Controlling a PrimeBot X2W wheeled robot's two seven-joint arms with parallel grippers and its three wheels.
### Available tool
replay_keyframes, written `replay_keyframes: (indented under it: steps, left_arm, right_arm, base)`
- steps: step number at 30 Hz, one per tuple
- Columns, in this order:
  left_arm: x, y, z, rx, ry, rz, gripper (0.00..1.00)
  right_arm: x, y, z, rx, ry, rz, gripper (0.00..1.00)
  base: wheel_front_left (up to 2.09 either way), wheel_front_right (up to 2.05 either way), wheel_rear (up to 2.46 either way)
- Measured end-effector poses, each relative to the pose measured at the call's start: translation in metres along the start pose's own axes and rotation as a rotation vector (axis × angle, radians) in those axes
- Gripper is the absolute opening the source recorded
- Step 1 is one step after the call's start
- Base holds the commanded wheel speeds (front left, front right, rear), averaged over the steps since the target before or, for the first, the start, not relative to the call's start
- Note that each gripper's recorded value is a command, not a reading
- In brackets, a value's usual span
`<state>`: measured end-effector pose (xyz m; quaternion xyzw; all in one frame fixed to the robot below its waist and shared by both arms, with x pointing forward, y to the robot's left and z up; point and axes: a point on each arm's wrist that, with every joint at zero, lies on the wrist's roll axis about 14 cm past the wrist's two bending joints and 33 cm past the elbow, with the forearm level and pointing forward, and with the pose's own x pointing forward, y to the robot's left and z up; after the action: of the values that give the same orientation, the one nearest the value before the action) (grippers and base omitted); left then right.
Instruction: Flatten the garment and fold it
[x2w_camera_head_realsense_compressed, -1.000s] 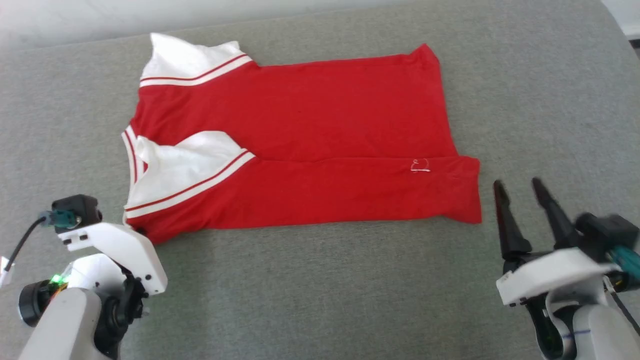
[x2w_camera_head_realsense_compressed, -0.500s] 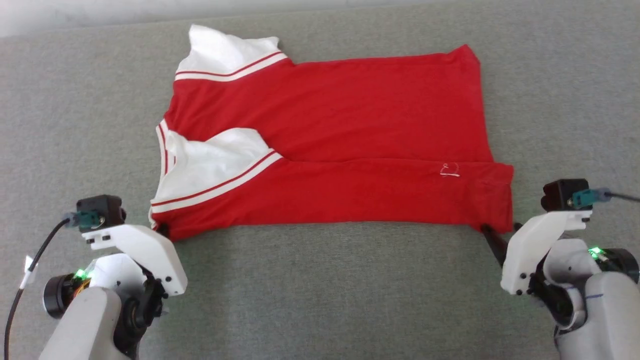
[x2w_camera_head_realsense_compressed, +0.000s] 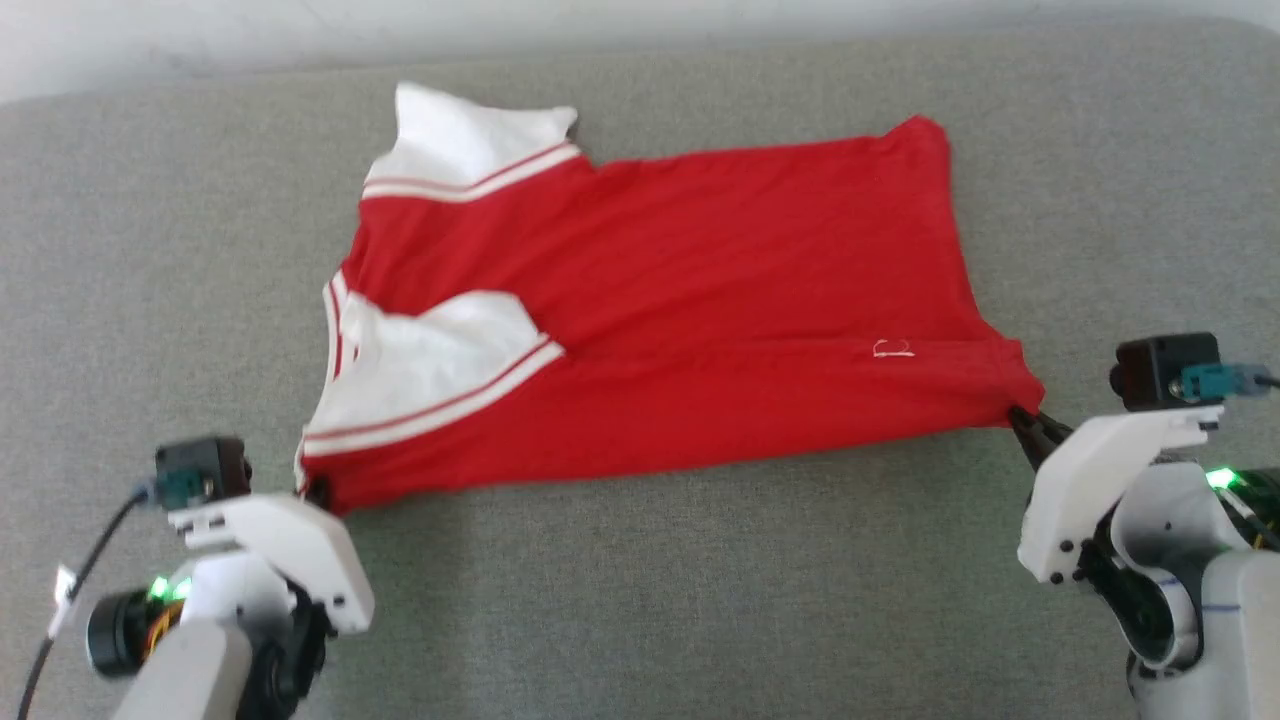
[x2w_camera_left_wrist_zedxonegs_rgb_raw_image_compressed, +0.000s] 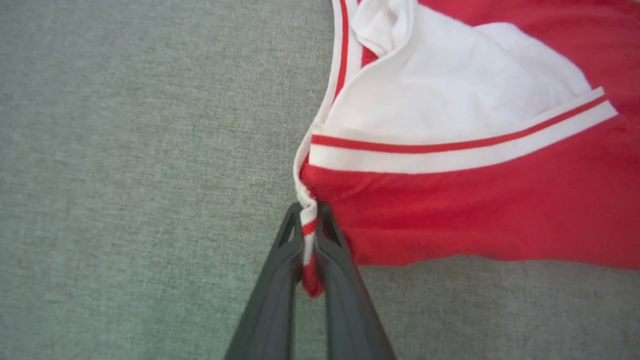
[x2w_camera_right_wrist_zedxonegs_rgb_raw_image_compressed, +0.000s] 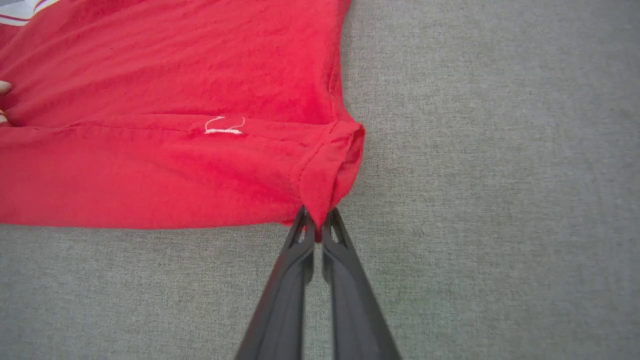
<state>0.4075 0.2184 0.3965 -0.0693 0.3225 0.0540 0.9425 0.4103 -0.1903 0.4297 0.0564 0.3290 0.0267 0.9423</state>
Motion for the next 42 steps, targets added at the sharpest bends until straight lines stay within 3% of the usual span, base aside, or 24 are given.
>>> replay_keyframes:
  steps: [6,15,22,23,24,25,26,30,33,42]
  left_arm:
    - [-0.028,0.007,-0.022,-0.007,0.01,0.025,0.0]
    - [-0.054,0.01,-0.054,-0.013,0.081,0.036,0.0]
    - [-0.051,0.01,-0.058,-0.012,0.096,0.035,0.0]
    - [-0.051,0.01,-0.058,-0.014,0.091,0.033,0.15]
    - [-0.051,0.01,-0.058,-0.019,0.087,0.031,0.46]
    - [-0.051,0.009,-0.059,-0.019,0.085,0.029,1.0]
    - [-0.051,0.01,-0.059,-0.019,0.082,0.03,1.0]
    - [-0.054,0.007,-0.049,-0.01,0.026,0.016,1.0]
    - [-0.06,0.001,-0.023,0.003,-0.102,-0.007,1.0]
    - [-0.059,-0.039,0.081,0.196,-0.494,-0.15,1.0]
  right_arm:
    - [-0.026,-0.006,-0.003,-0.023,-0.035,-0.032,0.0]
    - [-0.042,-0.013,-0.068,-0.013,0.205,-0.058,0.0]
    - [-0.032,-0.013,-0.092,0.005,0.256,-0.05,0.0]
    - [-0.03,-0.013,-0.091,0.005,0.241,-0.049,0.0]
    - [-0.029,-0.013,-0.089,0.012,0.224,-0.045,0.26]
    - [-0.028,-0.011,-0.088,0.02,0.211,-0.039,0.55]
    - [-0.028,-0.011,-0.087,0.027,0.195,-0.035,1.0]
    - [-0.03,-0.011,-0.069,0.056,0.074,-0.026,1.0]
    - [-0.035,-0.008,-0.051,0.084,-0.047,-0.009,1.0]
    - [-0.058,0.001,0.021,0.031,-0.497,0.006,1.0]
  base:
    - [0.0,0.0,0.0]
    - [0.0,0.0,0.0]
    - [0.0,0.0,0.0]
    - [0.0,0.0,0.0]
    - [0.0,0.0,0.0]
    - [0.0,0.0,0.0]
    - [0.0,0.0,0.0]
    - [0.0,0.0,0.0]
    - [0.0,0.0,0.0]
    - [0.0,0.0,0.0]
